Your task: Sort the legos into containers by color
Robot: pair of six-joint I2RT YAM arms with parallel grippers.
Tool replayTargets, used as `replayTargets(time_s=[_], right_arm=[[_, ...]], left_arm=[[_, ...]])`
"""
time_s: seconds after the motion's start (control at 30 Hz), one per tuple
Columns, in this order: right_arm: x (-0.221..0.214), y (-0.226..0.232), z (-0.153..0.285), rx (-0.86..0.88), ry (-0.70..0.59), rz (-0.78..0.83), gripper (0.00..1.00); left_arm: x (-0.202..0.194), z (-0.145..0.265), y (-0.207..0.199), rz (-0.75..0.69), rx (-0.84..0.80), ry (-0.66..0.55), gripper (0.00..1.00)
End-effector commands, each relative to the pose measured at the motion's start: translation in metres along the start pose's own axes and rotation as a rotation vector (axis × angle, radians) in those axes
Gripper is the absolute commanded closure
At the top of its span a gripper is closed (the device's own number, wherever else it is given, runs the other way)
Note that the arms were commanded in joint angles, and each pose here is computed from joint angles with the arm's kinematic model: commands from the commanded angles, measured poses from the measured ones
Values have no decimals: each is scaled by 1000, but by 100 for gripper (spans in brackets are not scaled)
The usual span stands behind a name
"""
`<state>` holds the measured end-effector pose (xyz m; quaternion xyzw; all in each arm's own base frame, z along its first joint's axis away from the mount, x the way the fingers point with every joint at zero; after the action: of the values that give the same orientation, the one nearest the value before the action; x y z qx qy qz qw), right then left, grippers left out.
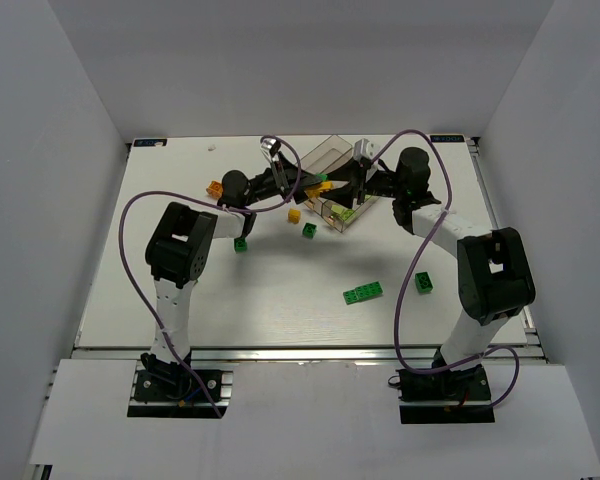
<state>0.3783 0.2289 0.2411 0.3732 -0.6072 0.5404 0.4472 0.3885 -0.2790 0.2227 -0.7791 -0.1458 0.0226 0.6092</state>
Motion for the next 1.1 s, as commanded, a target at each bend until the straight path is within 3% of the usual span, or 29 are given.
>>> replayTargets(time_s=[0.0, 0.27, 0.43, 0.6, 0.9, 1.07], right_arm=[[15, -6, 0, 2, -37, 62, 84], [16, -8, -1, -2, -37, 68, 84], [14, -5, 0, 11, -38, 59, 83], [12, -2, 0, 19, -37, 52, 78], [-1, -10, -3, -6, -19, 51, 49], [-8, -17, -6, -24, -11, 53, 40]], left_arm=[[0, -2, -22, -118, -97, 15, 36], [-3, -1, -25, -110, -118, 28, 47], [-4, 0, -29, -104, -163, 37, 67], [-3, -1, -32, -98, -188, 40, 75], [8, -6, -18, -54, -153, 23, 87], [16, -11, -15, -56, -152, 17, 90]])
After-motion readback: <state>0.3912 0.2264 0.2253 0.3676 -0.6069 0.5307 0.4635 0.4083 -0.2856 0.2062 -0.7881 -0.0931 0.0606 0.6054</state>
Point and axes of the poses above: each gripper's point midway between its finger pads, its own z axis back along the fingers, its own y axis along the line the jaws close on, x = y × z, the point moved 6 cm from there along z, back along the fingers, and after that the axes turned 7 degrees about z, right-handed, at the moved point
